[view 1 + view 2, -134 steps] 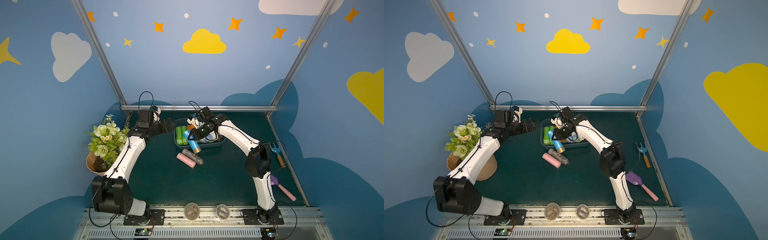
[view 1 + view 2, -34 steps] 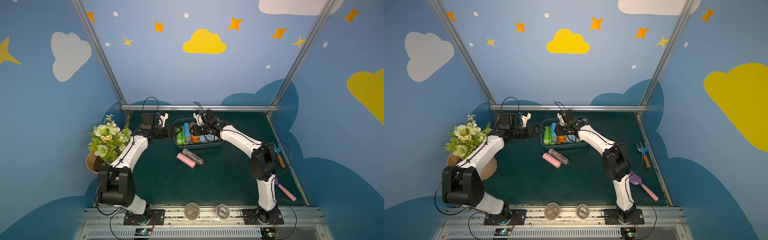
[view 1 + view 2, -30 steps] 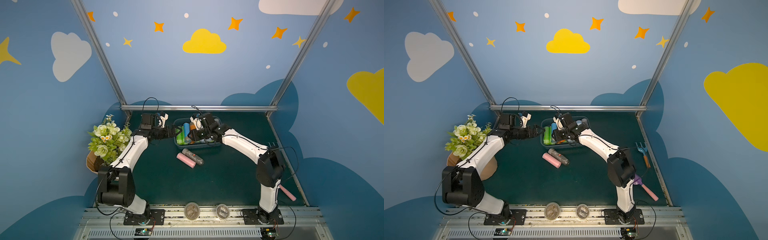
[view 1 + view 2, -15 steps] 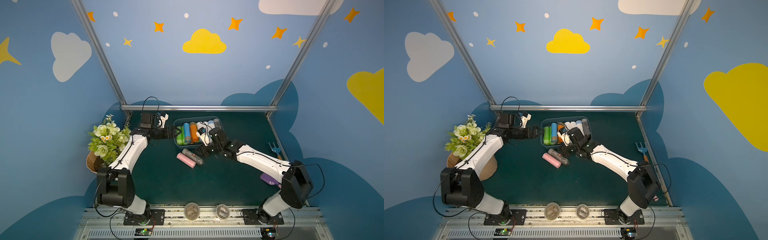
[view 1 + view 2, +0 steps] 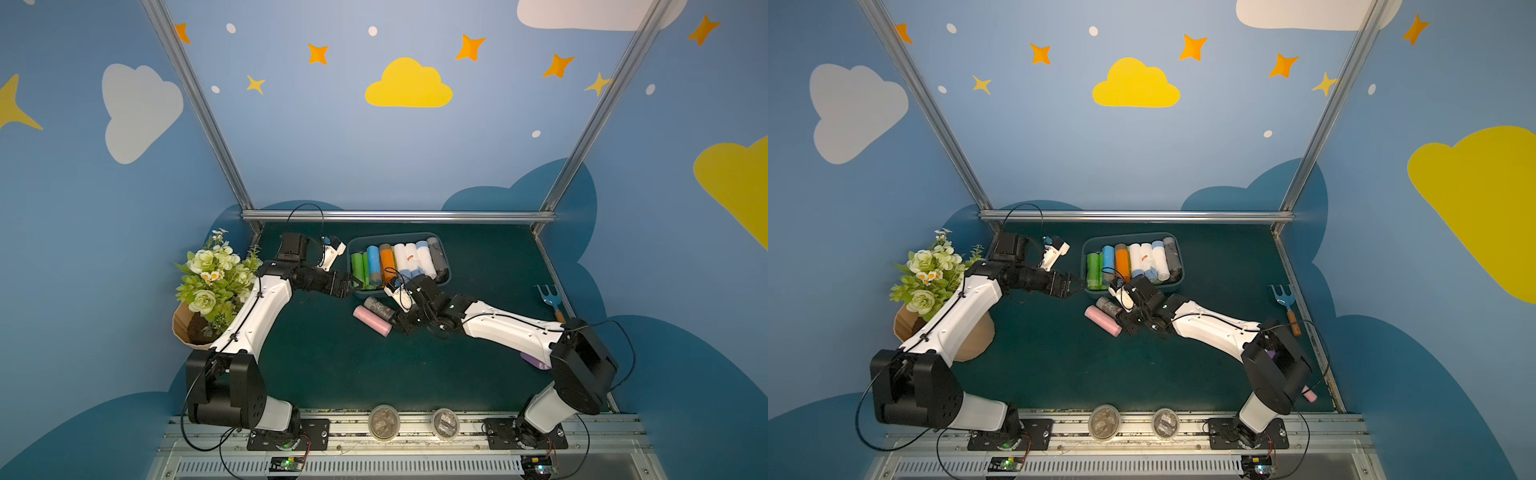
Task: Put the roll of trash bags into the storage box
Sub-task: Pick up the roll of trash bags from the center of the board.
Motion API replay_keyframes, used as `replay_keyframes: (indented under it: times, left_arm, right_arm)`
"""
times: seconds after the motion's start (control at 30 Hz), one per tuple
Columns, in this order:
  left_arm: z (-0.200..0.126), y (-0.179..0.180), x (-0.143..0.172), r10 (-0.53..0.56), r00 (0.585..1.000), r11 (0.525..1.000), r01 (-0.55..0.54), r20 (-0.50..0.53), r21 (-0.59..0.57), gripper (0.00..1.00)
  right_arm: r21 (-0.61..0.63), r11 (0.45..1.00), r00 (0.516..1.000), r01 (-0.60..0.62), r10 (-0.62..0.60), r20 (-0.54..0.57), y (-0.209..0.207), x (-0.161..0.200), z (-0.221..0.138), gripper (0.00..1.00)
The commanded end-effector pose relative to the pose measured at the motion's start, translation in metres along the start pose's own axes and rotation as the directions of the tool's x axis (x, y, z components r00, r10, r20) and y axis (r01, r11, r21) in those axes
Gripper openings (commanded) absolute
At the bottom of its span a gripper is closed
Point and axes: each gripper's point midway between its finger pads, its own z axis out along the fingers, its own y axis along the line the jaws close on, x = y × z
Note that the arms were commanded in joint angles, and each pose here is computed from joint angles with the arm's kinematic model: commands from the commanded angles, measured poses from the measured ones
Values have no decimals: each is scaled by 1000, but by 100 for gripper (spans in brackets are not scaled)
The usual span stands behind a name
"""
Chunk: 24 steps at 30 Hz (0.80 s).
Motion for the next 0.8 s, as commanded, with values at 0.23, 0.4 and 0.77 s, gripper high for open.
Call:
replay_keyframes:
  times: [0.23, 0.4, 0.77]
  left_arm:
    - [0, -17, 8, 123, 992, 992, -123, 1, 35, 100]
    - [0, -20, 8, 126, 992, 991, -125, -7, 37, 100]
    - [-6, -25, 2, 135, 991, 990, -135, 11, 44, 100]
  right_arm:
    - [5, 999, 994, -48, 49, -96, -10, 4, 36, 50]
    - [2, 998, 990, -63, 63, -125, -14, 4, 54, 49]
    - [23, 994, 977, -107, 110, -181, -30, 15, 82, 47]
